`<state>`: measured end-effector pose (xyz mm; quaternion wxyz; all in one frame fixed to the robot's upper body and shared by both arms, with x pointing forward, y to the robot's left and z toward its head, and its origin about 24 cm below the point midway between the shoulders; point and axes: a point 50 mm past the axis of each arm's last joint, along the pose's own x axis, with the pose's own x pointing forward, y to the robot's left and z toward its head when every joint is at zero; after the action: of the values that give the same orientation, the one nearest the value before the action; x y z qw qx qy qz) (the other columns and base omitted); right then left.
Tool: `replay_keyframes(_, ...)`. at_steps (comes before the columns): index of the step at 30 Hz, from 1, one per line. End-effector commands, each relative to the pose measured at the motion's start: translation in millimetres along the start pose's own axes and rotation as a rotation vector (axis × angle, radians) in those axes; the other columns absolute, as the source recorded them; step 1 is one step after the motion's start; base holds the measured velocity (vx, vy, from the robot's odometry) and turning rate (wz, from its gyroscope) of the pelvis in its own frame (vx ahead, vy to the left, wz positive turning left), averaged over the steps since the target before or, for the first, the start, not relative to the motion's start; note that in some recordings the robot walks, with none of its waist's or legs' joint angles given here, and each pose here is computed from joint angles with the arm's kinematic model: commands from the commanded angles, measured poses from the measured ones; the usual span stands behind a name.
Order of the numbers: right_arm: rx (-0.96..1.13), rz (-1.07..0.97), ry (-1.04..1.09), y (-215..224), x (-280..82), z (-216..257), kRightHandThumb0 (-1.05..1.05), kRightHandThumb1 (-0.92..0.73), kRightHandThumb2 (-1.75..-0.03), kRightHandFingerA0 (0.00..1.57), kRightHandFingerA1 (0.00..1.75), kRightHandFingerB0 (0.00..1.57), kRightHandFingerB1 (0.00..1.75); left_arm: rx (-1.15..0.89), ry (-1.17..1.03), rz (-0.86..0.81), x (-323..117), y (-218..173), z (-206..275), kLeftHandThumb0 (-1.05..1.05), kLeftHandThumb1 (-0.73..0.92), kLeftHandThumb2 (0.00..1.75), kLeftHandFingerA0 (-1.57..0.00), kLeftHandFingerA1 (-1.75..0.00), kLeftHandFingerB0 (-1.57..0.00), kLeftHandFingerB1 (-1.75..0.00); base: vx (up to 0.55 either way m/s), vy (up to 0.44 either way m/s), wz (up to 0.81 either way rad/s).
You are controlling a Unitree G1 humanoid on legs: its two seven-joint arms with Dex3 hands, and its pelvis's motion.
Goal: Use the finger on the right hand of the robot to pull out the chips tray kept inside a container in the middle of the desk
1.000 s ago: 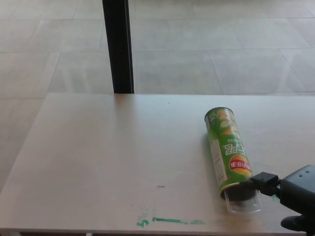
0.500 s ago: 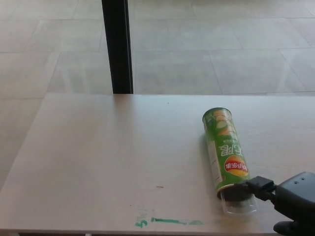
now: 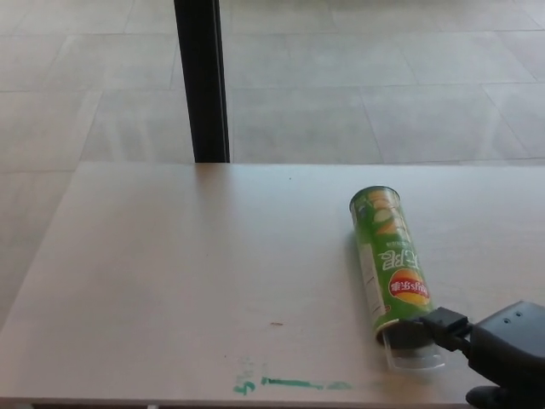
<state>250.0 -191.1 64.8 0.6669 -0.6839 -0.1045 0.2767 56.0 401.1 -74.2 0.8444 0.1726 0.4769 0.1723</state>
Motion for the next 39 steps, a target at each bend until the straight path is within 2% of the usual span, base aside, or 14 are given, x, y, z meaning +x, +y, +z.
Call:
replay_keyframes(1,-0.034,0.183,0.005,33.3,-12.0,2.0,-0.23,-0.56,-0.59,0.89,1.47,0.45,0.39,0.027,-0.004,0.019,-0.2,2.7,1.1,-0.39,0.75,0.62,-0.55,-0.54,-0.52,-0.42,0.0,0.0,0.0)
replay_keyframes(3,-0.033,0.181,0.004,35.6,-12.7,2.4,-0.23,-0.54,-0.61,0.9,1.5,0.45,0.42,0.013,0.0,0.025,-0.7,4.6,0.1,-0.39,0.75,0.62,-0.56,-0.55,-0.52,-0.42,0.0,0.0,0.0)
replay_keyframes(8,-0.028,0.197,0.0,35.1,-18.1,0.1,-0.23,-0.58,-0.59,0.88,1.48,0.44,0.39,0.02,-0.013,0.028,-1.6,8.1,2.5,-0.39,0.75,0.63,-0.52,-0.5,-0.5,-0.42,0.0,0.001,0.02)
replay_keyframes(12,-0.033,0.22,0.019,36.2,-21.9,-0.2,-0.25,-0.58,-0.6,0.85,1.46,0.43,0.39,0.027,-0.006,0.029,-3.2,7.1,-1.6,-0.39,0.75,0.62,-0.56,-0.53,-0.51,-0.42,0.0,0.0,0.0)
replay_keyframes(21,-0.033,0.192,0.039,35.3,-22.7,-8.2,-0.23,-0.56,-0.6,0.87,1.45,0.44,0.4,0.013,0.003,0.024,-2.5,7.5,-2.6,-0.39,0.75,0.62,-0.53,-0.49,-0.5,-0.41,0.0,0.0,0.0)
replay_keyframes(26,-0.011,0.178,0.065,35.3,-21.9,-11.8,-0.22,-0.54,-0.58,0.88,1.41,0.45,0.41,0.022,-0.009,0.025,-3.6,8.2,-1.9,-0.4,0.75,0.62,-0.54,-0.54,-0.5,-0.41,0.0,0.0,0.0)
replay_keyframes(28,-0.014,0.186,0.071,31.3,-20.2,-14.8,-0.23,-0.57,-0.6,0.85,1.45,0.42,0.4,0.024,-0.004,0.029,-3.2,8.1,-2.2,-0.4,0.74,0.62,-0.54,-0.5,-0.53,-0.43,0.0,0.0,0.0)
replay_keyframes(33,0.017,0.175,0.076,24.8,-17.4,-16.7,-0.24,-0.58,-0.62,0.84,1.5,0.41,0.41,0.031,-0.011,0.024,-3.9,6.6,-2.2,-0.4,0.75,0.62,-0.55,-0.55,-0.51,-0.42,0.0,0.0,0.0)
replay_keyframes(38,0.067,0.16,0.075,22.8,-20.3,-11.8,-0.25,-0.59,-0.6,0.87,1.42,0.41,0.4,0.033,0.011,0.039,-3.6,6.3,-5.8,-0.39,0.74,0.62,-0.57,-0.59,-0.52,-0.42,0.0,0.0,0.0)
replay_keyframes(39,0.092,0.172,0.09,25.6,-23.5,-9.8,-0.24,-0.58,-0.59,0.86,1.4,0.43,0.4,0.029,0.019,0.034,-3.5,6.3,-6.9,-0.4,0.74,0.62,-0.55,-0.55,-0.53,-0.42,0.0,0.0,0.0)
